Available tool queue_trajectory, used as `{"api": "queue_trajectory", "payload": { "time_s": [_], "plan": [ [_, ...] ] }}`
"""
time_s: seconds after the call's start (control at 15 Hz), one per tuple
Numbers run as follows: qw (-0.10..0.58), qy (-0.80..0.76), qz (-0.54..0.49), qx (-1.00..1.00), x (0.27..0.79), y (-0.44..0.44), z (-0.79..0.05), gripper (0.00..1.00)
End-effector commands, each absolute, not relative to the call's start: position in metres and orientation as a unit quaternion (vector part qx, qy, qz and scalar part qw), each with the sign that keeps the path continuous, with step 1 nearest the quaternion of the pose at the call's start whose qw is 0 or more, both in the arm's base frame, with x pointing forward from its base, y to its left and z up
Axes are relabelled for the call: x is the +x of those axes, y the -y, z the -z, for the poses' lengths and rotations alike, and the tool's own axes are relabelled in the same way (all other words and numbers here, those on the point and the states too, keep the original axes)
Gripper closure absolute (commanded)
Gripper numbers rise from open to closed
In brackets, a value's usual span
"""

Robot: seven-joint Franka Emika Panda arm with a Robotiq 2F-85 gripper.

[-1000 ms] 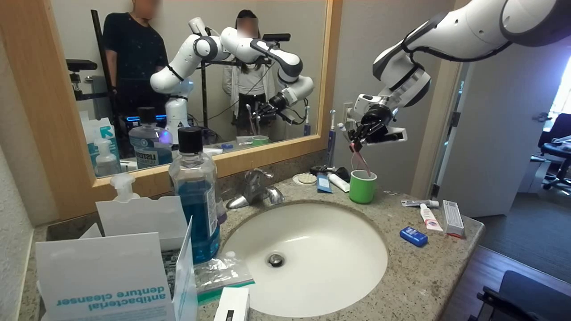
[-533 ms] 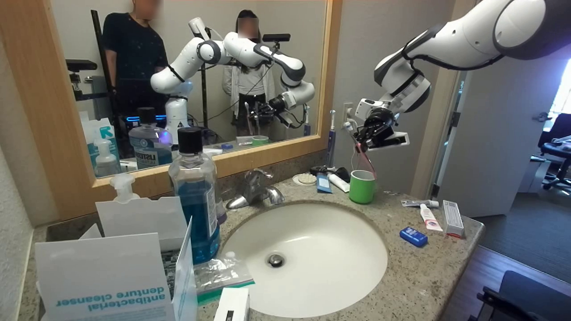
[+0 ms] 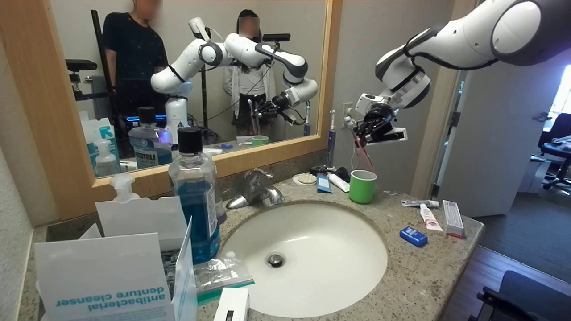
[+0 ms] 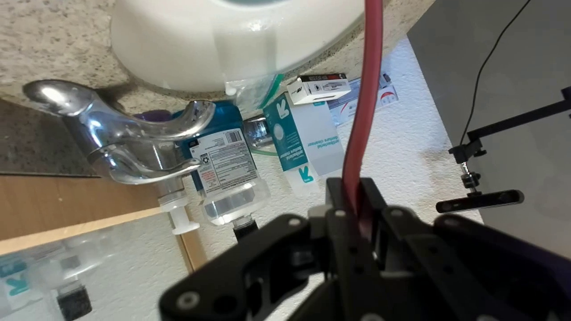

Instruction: Put the toothbrush into the green cup

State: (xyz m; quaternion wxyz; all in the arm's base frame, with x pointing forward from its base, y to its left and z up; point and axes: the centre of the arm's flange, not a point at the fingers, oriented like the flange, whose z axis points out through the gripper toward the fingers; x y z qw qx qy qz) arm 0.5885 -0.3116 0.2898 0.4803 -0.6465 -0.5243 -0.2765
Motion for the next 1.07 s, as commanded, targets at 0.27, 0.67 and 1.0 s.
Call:
{"api": "queue_trajectory", "payload": {
  "time_s": [0.27,0.67,1.0],
  "plan": [
    [0.483,0.509,0.292,-0.650,0.609,0.312,-0.287,0.97],
    [0.476,0.495,0.310,-0.658,0.613,0.329,-0.272,0.97],
    [0.478,0.477,0.310,-0.669,0.615,0.335,-0.266,0.97]
  ]
}}
